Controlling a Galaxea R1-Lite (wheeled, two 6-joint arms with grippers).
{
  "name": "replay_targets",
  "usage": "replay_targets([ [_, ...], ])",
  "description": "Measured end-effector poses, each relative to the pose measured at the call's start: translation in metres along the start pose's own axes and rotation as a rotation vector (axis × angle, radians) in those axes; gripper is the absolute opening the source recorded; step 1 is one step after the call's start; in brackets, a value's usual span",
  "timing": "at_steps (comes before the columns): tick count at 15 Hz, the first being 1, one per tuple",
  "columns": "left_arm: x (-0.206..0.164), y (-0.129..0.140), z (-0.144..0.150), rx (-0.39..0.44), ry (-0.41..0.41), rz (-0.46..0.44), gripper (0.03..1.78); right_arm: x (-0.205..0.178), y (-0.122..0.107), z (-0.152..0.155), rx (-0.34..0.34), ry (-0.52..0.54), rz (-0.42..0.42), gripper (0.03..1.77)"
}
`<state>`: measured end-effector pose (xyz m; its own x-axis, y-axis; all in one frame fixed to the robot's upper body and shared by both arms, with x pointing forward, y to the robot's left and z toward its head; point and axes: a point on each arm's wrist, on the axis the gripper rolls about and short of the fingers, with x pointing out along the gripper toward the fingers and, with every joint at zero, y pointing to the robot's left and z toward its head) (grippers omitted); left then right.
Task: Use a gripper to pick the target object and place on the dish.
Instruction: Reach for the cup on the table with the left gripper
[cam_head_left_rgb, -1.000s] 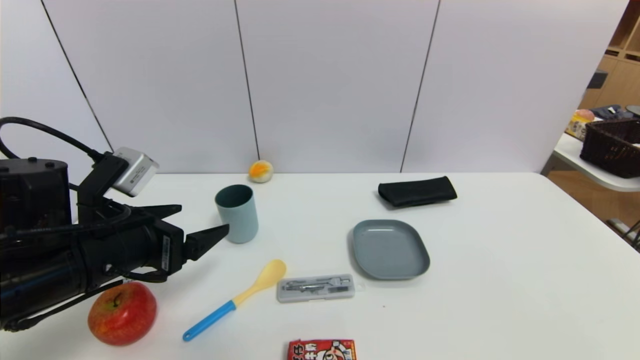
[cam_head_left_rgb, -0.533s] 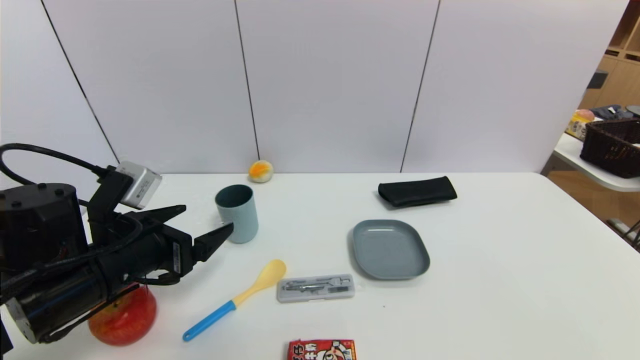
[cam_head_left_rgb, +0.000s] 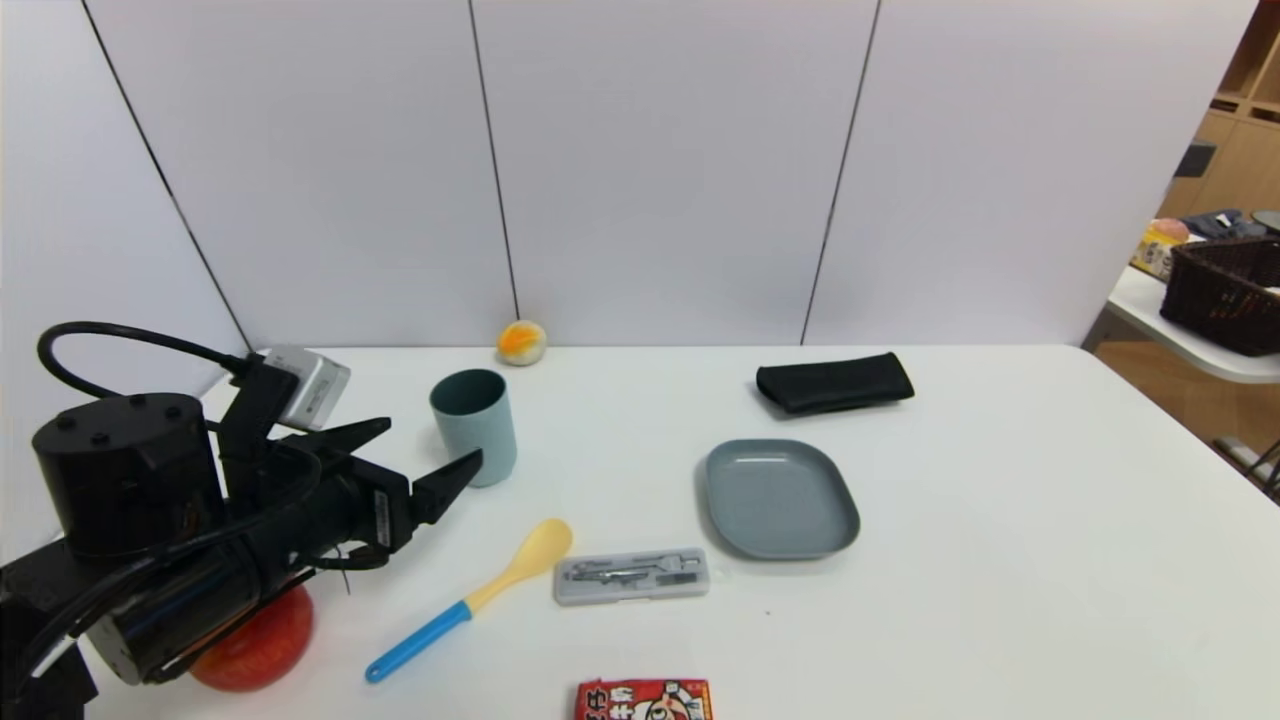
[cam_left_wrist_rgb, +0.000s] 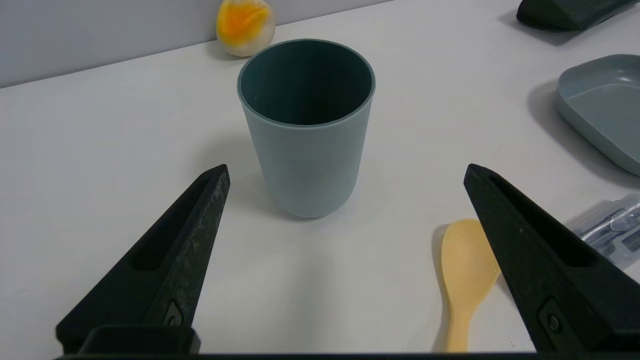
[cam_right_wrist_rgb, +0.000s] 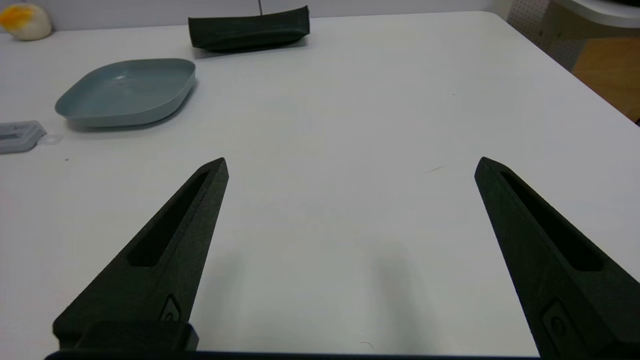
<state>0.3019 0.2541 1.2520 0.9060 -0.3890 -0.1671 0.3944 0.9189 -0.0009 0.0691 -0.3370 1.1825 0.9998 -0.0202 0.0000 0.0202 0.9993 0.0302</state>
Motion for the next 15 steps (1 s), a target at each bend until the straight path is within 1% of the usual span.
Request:
replay_targets([
  [4,0.012,0.001,-0.011,-0.008,0.008,0.033,1.69,0.000,0.000,0.000,0.000,0.000,0.000,1.71],
  [6,0.019,0.002,-0.015,-0.009,0.007,0.037,1.69,0.000,0.000,0.000,0.000,0.000,0.000,1.71],
  [9,0.032,0.002,-0.021,-0.009,0.028,0.041,1.69,0.000,0.000,0.000,0.000,0.000,0.000,1.71],
  [15,0.057,0.003,-0.025,-0.010,0.041,0.042,1.69,0.000,0.000,0.000,0.001,0.000,0.000,1.71],
])
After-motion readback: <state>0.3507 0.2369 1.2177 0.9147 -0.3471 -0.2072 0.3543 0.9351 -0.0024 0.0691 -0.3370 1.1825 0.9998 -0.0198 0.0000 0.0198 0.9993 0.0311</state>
